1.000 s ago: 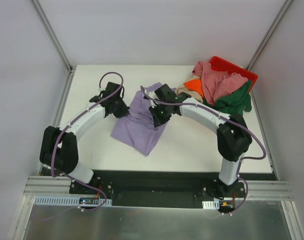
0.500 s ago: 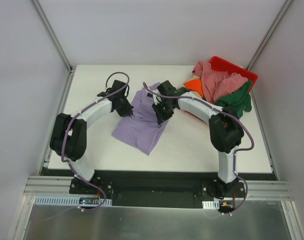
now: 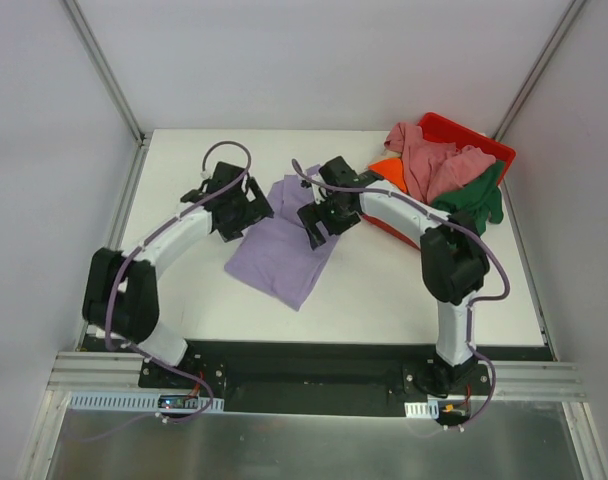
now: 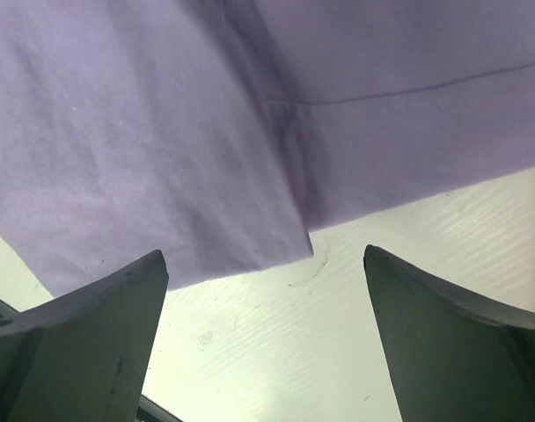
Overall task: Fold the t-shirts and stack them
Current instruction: Fold the folded rectangular tshirt in 1/3 of the way, then grab one side of the 2/3 rectangular tshirt with both arms
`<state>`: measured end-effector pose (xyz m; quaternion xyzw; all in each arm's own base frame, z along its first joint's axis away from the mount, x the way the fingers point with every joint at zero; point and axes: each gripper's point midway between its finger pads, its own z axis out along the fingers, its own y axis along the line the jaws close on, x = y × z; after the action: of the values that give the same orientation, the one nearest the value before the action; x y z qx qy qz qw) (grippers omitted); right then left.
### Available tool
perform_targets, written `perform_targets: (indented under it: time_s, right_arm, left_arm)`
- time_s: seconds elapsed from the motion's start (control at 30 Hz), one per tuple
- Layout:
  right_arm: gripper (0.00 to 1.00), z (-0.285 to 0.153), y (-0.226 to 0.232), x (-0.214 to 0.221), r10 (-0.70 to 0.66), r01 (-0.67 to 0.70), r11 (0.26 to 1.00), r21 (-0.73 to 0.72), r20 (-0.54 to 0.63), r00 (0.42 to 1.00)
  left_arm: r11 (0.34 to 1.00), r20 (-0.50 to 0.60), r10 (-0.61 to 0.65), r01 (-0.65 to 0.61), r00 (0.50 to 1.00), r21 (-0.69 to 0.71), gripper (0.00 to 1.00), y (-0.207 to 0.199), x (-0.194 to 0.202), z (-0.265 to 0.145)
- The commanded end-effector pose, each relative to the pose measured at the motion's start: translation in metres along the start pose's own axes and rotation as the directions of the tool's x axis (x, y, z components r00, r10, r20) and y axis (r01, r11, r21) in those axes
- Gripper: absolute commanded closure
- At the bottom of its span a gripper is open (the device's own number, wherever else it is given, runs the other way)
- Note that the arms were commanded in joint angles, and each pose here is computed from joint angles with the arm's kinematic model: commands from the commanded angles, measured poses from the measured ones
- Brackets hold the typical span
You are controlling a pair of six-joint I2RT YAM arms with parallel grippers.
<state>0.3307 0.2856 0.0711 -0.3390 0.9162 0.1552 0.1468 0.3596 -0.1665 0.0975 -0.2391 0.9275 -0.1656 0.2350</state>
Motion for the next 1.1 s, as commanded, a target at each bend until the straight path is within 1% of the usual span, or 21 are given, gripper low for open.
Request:
perform_targets:
  time_s: [0.0,0.07,0.1,0.17,0.2,0.27,0.33,0.37,0.43,0.5,0.57,0.67,0.77,0.9,0.97,1.07]
  right_arm:
    - [0.04,-0.047,0.018,-0.018,0.015,-0.014,1.000,-0.008,0.172,0.985]
    - [0.04,-0.050,0.038,-0.014,0.023,-0.008,0.997,-0.071,0.222,0.975]
    - [0.04,-0.048,0.052,-0.004,0.027,0.000,0.993,-0.118,0.220,0.975]
    - [0.04,-0.051,0.075,0.004,-0.016,0.061,0.984,-0.169,0.253,0.967]
    - [0.04,-0.049,0.087,0.013,-0.077,0.126,0.976,-0.177,0.261,0.962]
    - [0.04,-0.045,0.127,0.026,-0.240,0.303,0.935,-0.183,0.303,0.922]
    - [0.04,-0.041,0.159,0.035,-0.348,0.425,0.883,-0.202,0.325,0.879]
    - [0.04,-0.036,0.170,0.042,-0.385,0.458,0.862,-0.215,0.308,0.870]
    - [0.04,-0.025,0.183,0.047,-0.420,0.481,0.847,-0.226,0.268,0.867]
    - [0.03,-0.012,0.191,0.053,-0.443,0.488,0.840,-0.237,0.219,0.869]
    - [0.01,0.001,0.192,0.056,-0.454,0.478,0.849,-0.224,0.153,0.878]
    - [0.08,0.013,0.190,0.065,-0.460,0.460,0.863,-0.207,0.051,0.886]
    - [0.09,0.021,0.184,0.072,-0.471,0.467,0.871,-0.154,0.010,0.882]
    - [0.11,0.024,0.171,0.088,-0.462,0.455,0.882,-0.122,-0.042,0.886]
    - [0.11,0.026,0.166,0.097,-0.467,0.458,0.882,-0.114,-0.067,0.882]
    - [0.12,0.034,0.165,0.107,-0.491,0.482,0.870,-0.110,-0.093,0.866]
  left_arm:
    - [1.000,0.113,-0.002,0.001,0.994,0.008,0.01,0.023,-0.002,-0.043]
    - [1.000,0.110,-0.021,0.022,0.994,-0.010,0.01,0.044,0.012,-0.047]
    - [0.999,0.107,-0.030,0.031,0.994,-0.011,0.01,0.055,0.018,-0.050]
    - [0.998,0.070,-0.046,0.048,0.996,-0.029,0.01,0.075,0.034,-0.047]
    - [0.997,0.044,-0.064,0.066,0.997,-0.036,0.01,0.085,0.042,-0.044]
    - [0.994,-0.017,-0.105,0.104,0.994,-0.033,0.01,0.097,0.054,-0.040]
    - [0.992,-0.040,-0.115,0.113,0.993,-0.048,0.09,0.106,0.058,-0.037]
    - [0.992,-0.047,-0.116,0.114,0.992,-0.058,0.13,0.108,0.059,-0.035]
    - [0.991,-0.066,-0.123,0.119,0.990,-0.061,0.18,0.108,0.060,-0.030]
    - [0.992,-0.089,-0.124,0.121,0.988,-0.047,0.25,0.103,0.062,-0.025]
    - [0.990,-0.099,-0.128,0.123,0.987,-0.062,0.32,0.104,0.062,-0.019]
    - [0.989,-0.103,-0.135,0.127,0.985,-0.079,0.41,0.104,0.058,-0.012]
    - [0.988,-0.106,-0.127,0.116,0.986,-0.107,0.46,0.109,0.058,-0.005]
    - [0.984,-0.128,-0.130,0.112,0.983,-0.138,0.56,0.115,0.060,0.003]
    - [0.981,-0.131,-0.137,0.116,0.982,-0.154,0.59,0.117,0.059,0.007]
    - [0.977,-0.144,-0.144,0.117,0.979,-0.179,0.70,0.123,0.061,0.013]
